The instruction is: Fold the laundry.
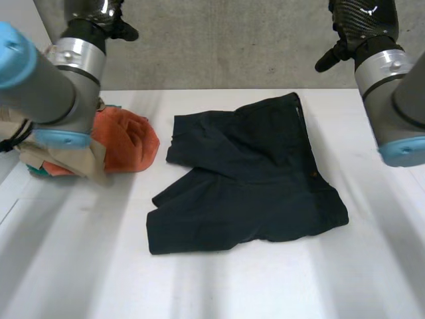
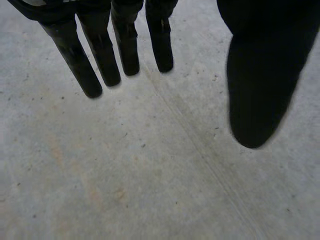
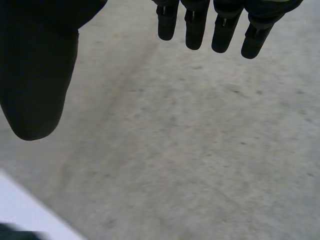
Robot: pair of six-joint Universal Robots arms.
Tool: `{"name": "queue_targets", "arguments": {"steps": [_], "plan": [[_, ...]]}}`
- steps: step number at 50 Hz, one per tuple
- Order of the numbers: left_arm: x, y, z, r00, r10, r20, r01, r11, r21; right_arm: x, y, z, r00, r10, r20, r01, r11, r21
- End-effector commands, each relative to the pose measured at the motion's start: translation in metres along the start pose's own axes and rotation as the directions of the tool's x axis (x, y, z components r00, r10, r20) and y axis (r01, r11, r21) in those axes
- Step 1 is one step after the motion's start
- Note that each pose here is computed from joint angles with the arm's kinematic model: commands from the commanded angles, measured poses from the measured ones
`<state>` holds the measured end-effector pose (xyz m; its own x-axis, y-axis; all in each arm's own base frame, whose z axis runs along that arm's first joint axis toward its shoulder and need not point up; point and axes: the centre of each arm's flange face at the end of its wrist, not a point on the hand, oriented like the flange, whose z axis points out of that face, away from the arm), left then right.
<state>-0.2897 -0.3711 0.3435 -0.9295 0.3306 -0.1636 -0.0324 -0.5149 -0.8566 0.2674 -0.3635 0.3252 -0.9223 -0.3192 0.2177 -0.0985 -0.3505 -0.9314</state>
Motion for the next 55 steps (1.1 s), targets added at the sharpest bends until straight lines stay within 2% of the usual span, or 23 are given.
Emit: {"name": "queue_targets", "arguments": {"steps": [1, 5, 6, 7, 11, 15, 17, 26, 35, 44, 55], "plan": [[0.003, -0.026, -0.077, 0.999, -0.025, -0.045, 0.011, 0.954, -0.299, 0.001, 0.004, -0.052, 0.986, -0.042, 0.164, 0.083, 0.965, -0.248], [0.019, -0.019, -0.132, 0.992, -0.067, -0.104, 0.006, 0.87, -0.493, 0.005, 0.019, -0.083, 0.97, -0.099, 0.22, 0.179, 0.906, -0.383], [0.021, -0.018, -0.143, 0.991, -0.074, -0.114, 0.003, 0.85, -0.526, 0.005, 0.028, -0.096, 0.961, -0.115, 0.251, 0.218, 0.875, -0.432], [0.027, -0.015, -0.164, 0.987, -0.091, -0.135, -0.005, 0.812, -0.584, 0.004, 0.032, -0.103, 0.955, -0.122, 0.268, 0.238, 0.859, -0.454], [0.039, 0.0, -0.207, 0.976, -0.127, -0.175, -0.026, 0.732, -0.68, 0.002, 0.052, -0.132, 0.929, -0.145, 0.339, 0.316, 0.789, -0.528], [0.057, 0.012, -0.236, 0.96, -0.165, -0.227, -0.054, 0.686, -0.726, 0.002, 0.073, -0.153, 0.909, -0.141, 0.392, 0.363, 0.731, -0.578], [0.062, 0.02, -0.242, 0.955, -0.173, -0.241, -0.064, 0.674, -0.736, 0.001, 0.081, -0.162, 0.899, -0.118, 0.421, 0.37, 0.719, -0.588], [0.074, 0.069, -0.253, 0.949, -0.19, -0.253, -0.098, 0.585, -0.805, 0.002, 0.113, -0.163, 0.901, -0.076, 0.427, 0.333, 0.752, -0.569], [0.081, 0.09, -0.24, 0.948, -0.179, -0.264, -0.116, 0.577, -0.808, 0.0, 0.139, -0.156, 0.901, -0.093, 0.424, 0.338, 0.765, -0.549], [0.086, 0.104, -0.22, 0.946, -0.136, -0.295, -0.146, 0.633, -0.761, -0.002, 0.15, -0.149, 0.897, -0.109, 0.428, 0.342, 0.783, -0.519], [0.092, 0.125, -0.21, 0.936, -0.082, -0.342, -0.203, 0.67, -0.715, -0.002, 0.165, -0.143, 0.896, -0.126, 0.426, 0.349, 0.793, -0.5]]}}
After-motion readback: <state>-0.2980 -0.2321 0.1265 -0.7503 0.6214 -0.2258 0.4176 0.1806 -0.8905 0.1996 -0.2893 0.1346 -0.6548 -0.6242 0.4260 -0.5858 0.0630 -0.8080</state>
